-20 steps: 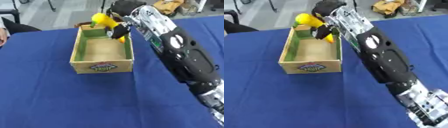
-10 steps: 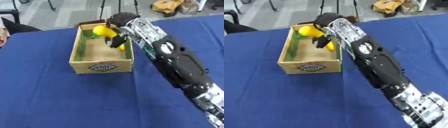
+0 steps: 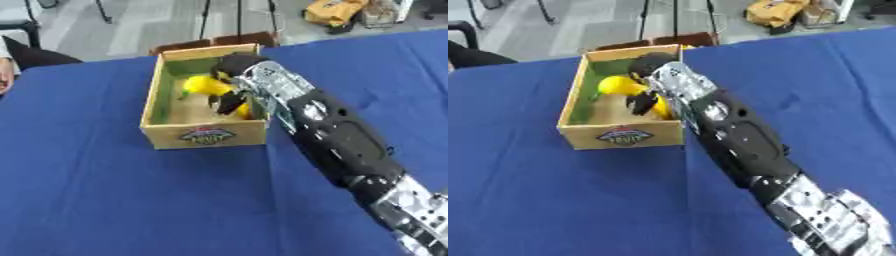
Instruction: Pick up objects on the table and place them in the box.
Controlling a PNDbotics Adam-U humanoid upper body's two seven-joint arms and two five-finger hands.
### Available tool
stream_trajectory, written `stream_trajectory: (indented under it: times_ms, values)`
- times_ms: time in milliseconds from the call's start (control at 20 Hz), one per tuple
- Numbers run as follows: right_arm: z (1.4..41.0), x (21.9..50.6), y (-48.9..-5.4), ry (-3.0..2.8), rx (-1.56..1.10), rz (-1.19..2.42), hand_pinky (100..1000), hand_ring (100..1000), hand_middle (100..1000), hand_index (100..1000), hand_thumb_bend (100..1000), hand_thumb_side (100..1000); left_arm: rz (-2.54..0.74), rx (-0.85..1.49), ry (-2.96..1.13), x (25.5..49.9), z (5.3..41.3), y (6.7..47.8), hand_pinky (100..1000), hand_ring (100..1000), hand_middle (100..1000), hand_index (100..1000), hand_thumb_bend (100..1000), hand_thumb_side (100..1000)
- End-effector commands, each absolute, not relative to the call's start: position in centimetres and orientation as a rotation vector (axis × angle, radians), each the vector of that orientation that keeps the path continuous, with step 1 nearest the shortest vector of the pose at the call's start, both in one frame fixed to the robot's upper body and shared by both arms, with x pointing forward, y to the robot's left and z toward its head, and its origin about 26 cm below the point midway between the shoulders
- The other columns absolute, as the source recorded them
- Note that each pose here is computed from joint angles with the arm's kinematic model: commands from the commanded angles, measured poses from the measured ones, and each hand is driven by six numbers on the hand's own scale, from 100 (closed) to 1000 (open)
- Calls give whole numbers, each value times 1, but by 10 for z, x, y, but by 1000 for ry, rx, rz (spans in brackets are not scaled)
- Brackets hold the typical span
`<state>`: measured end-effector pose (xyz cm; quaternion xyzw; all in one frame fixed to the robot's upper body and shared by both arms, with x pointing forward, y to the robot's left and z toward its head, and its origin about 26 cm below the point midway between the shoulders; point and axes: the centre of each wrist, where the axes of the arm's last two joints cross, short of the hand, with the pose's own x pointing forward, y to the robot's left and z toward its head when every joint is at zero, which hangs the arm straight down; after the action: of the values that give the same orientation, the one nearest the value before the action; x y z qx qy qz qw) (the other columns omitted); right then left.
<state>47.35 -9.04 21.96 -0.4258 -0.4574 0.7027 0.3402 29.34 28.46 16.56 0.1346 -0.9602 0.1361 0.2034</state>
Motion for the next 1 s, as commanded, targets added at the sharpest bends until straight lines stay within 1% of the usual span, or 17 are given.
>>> stream_trajectory:
  times_ms: [50,200,400,500,550,600,650,800,1000]
  values:
    - [229,475,-89,-1219,-1112,1814,743,909,772,820,100,497,367,371,-2710,291,174,285,337,686,717,754,100,829]
    - [231,475,-89,-1207,-1114,1818,781,940,831,877,100,499,367,372,-2710,291,174,285,337,686,717,754,100,829]
    - [230,475,-90,-1187,-1100,1817,797,957,853,900,100,491,367,373,-2709,291,174,285,337,686,717,754,100,830]
    - [229,475,-90,-1193,-1091,1810,806,967,872,926,100,499,368,373,-2709,291,174,285,337,686,717,754,100,831]
    - [229,475,-90,-1199,-1088,1806,811,971,880,938,111,509,368,373,-2708,291,174,285,336,686,717,754,100,831]
    - [230,475,-90,-1207,-1087,1803,819,977,888,947,151,533,368,372,-2708,291,174,285,336,686,717,754,100,832]
    - [231,474,-89,-1219,-1087,1800,824,981,891,952,187,529,368,372,-2708,291,174,285,336,687,717,754,100,831]
    - [236,472,-86,-1257,-1097,1786,835,990,897,957,211,543,366,372,-2708,291,174,285,336,687,717,754,100,830]
    - [238,470,-85,-1276,-1104,1773,836,991,894,954,198,542,365,371,-2707,292,174,285,336,686,717,754,100,830]
